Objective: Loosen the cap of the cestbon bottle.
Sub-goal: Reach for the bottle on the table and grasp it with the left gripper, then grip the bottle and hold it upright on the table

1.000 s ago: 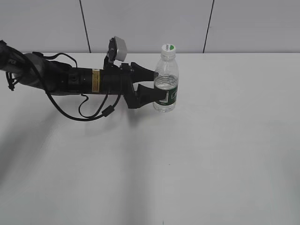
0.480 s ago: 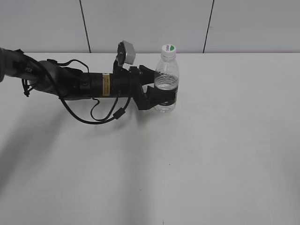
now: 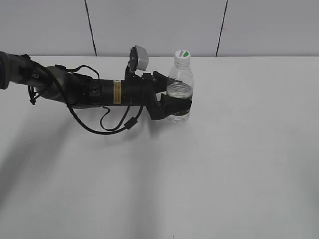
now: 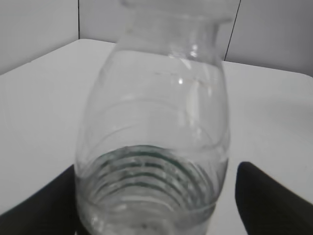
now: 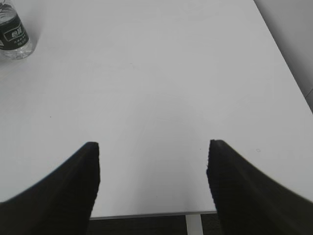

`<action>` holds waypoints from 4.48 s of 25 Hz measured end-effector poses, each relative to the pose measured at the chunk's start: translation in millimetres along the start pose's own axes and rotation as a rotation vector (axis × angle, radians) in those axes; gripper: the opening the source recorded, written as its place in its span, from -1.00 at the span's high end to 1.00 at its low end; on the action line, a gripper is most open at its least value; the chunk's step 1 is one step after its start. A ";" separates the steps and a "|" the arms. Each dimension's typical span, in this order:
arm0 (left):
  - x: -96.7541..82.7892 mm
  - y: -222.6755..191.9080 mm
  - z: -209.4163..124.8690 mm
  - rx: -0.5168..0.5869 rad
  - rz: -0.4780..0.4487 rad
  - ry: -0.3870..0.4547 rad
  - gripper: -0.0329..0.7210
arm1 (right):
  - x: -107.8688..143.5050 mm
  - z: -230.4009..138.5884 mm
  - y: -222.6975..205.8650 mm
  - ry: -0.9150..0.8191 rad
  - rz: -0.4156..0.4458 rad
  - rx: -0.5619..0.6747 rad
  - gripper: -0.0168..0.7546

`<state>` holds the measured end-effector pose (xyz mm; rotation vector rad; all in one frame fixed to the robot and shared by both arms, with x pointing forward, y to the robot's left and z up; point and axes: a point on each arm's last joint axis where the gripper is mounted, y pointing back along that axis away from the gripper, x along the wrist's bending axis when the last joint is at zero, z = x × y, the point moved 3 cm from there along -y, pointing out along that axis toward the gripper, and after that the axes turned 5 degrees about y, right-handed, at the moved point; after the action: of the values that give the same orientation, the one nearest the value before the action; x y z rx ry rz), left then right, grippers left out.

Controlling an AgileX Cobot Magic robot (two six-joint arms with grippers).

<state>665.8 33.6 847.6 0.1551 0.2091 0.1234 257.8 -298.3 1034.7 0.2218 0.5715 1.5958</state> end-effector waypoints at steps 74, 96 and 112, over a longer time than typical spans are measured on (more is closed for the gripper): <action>-76.8 44.6 -15.7 0.073 -0.027 -0.035 -0.15 | 0.0 0.0 0.0 -0.002 0.000 0.000 -0.41; -83.2 36.7 -22.6 0.028 -0.006 -0.035 -0.15 | 1.2 31.7 -13.3 -0.093 0.091 0.122 -0.41; -84.5 36.7 -23.0 0.030 -0.016 0.003 -0.14 | 6.2 147.6 -111.5 -0.234 0.373 0.489 -0.41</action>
<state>574.9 61.1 848.1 0.1836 0.2157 0.1050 423.9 -257.6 1105.6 0.9138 0.7613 1.7303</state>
